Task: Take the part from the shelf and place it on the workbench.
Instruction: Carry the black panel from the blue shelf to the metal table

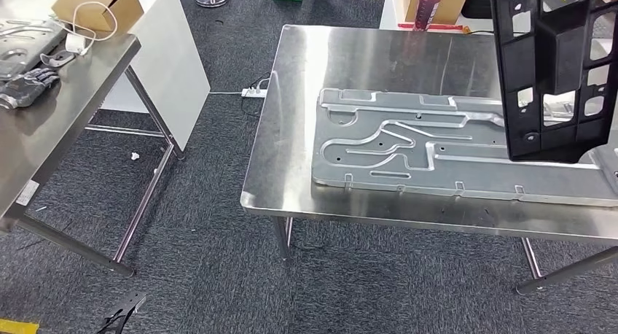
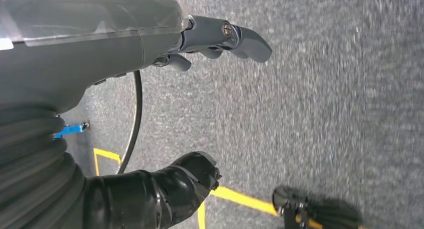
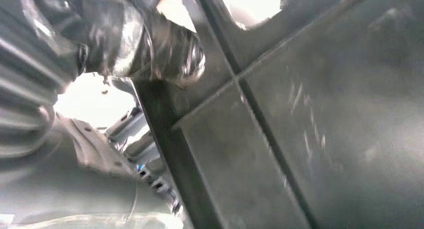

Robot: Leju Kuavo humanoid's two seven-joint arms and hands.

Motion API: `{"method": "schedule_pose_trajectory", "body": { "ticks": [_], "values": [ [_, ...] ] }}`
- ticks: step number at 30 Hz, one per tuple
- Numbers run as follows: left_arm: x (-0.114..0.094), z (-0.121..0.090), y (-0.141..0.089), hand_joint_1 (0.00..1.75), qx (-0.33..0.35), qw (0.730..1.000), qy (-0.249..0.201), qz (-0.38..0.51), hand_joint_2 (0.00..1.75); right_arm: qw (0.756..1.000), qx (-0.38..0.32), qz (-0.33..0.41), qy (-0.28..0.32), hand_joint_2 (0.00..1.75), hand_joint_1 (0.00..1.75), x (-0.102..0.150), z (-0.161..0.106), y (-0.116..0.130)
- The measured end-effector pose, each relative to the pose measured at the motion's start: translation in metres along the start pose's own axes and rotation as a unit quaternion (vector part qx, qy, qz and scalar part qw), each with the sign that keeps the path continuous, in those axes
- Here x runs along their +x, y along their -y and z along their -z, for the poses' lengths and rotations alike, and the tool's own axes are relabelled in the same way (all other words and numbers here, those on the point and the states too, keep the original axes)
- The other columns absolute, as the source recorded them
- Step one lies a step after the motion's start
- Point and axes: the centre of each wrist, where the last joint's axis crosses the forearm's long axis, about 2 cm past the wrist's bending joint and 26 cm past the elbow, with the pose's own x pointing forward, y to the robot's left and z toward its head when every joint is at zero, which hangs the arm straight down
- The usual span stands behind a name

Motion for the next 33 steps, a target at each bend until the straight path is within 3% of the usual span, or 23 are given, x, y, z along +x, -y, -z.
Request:
{"method": "schedule_pose_trajectory", "body": {
  "ticks": [9, 33],
  "values": [
    [0.003, 0.000, 0.000, 0.00, -0.002, 1.000, 0.005, -0.006, 1.75, 1.000, -0.008, -0.009, -0.014, 1.75, 1.75, -0.005, 0.003, 0.013],
    [-0.003, -0.002, -0.007, 0.00, -0.003, 1.000, 0.004, -0.022, 1.75, 0.996, 0.057, -0.025, -0.070, 1.75, 1.75, -0.036, -0.003, -0.014]
  ]
}}
